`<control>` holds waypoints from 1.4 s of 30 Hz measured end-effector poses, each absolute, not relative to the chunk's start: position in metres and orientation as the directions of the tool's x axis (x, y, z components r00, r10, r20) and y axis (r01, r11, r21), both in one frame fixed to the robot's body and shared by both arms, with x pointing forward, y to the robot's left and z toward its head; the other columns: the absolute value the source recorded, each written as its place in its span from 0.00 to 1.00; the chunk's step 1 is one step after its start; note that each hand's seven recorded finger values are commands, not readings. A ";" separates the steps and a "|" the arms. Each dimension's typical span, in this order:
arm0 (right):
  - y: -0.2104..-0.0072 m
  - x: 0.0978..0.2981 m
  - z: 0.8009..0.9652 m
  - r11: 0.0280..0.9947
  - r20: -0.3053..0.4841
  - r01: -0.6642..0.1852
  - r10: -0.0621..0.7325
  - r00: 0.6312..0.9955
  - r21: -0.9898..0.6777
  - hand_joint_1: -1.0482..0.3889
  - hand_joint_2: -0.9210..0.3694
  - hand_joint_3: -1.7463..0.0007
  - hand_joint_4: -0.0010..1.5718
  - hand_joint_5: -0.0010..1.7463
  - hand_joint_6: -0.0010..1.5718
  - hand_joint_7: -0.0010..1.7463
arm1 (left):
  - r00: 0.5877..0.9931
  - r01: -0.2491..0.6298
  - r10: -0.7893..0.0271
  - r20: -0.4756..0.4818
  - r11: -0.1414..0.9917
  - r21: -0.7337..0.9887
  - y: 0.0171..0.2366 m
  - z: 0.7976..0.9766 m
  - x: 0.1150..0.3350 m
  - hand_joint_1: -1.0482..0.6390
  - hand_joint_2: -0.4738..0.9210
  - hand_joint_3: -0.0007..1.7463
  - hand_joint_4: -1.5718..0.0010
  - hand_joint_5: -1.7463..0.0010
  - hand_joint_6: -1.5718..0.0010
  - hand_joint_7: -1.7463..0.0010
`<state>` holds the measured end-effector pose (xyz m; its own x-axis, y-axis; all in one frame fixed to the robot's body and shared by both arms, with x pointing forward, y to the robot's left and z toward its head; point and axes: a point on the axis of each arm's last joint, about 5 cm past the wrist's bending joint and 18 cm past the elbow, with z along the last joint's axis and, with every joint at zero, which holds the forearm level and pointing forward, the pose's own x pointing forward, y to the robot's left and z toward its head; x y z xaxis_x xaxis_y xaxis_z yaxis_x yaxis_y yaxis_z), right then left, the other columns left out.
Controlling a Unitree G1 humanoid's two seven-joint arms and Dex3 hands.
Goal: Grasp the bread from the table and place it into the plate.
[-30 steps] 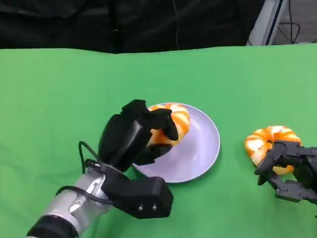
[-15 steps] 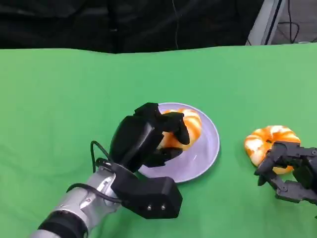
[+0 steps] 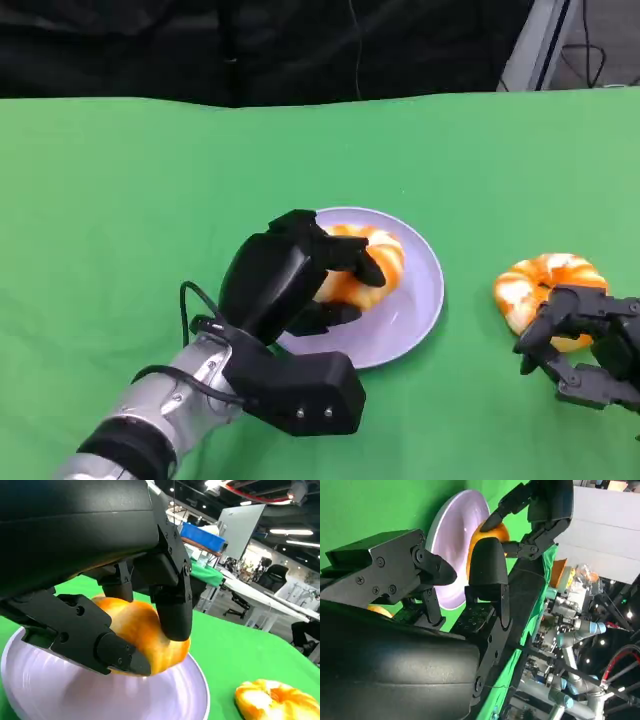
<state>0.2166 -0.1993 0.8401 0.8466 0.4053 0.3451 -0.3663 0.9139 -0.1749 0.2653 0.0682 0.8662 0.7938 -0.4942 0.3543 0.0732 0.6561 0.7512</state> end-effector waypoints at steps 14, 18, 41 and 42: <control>-0.199 0.216 0.840 0.914 0.350 -0.365 0.406 0.845 -0.179 0.80 0.18 0.52 0.56 0.80 0.59 0.58 | 0.813 0.082 -0.491 0.314 0.630 0.773 0.072 0.861 0.265 0.46 1.00 0.05 0.40 0.93 0.35 1.00; -0.199 0.216 0.840 0.913 0.352 -0.365 0.406 0.843 -0.180 0.80 0.18 0.52 0.55 0.80 0.59 0.58 | 0.823 0.079 -0.482 0.300 0.621 0.780 0.072 0.860 0.266 0.43 1.00 0.04 0.42 0.95 0.41 1.00; -0.200 0.216 0.840 0.914 0.347 -0.370 0.406 0.845 -0.168 0.80 0.19 0.51 0.55 0.80 0.59 0.56 | 0.842 0.151 -0.512 0.169 0.526 0.837 0.073 0.860 0.269 0.12 1.00 0.19 0.59 1.00 0.66 1.00; -0.200 0.216 0.840 0.914 0.346 -0.369 0.405 0.846 -0.168 0.80 0.18 0.51 0.55 0.80 0.59 0.56 | 0.843 0.153 -0.512 0.166 0.524 0.838 0.074 0.860 0.269 0.11 1.00 0.20 0.60 1.00 0.66 1.00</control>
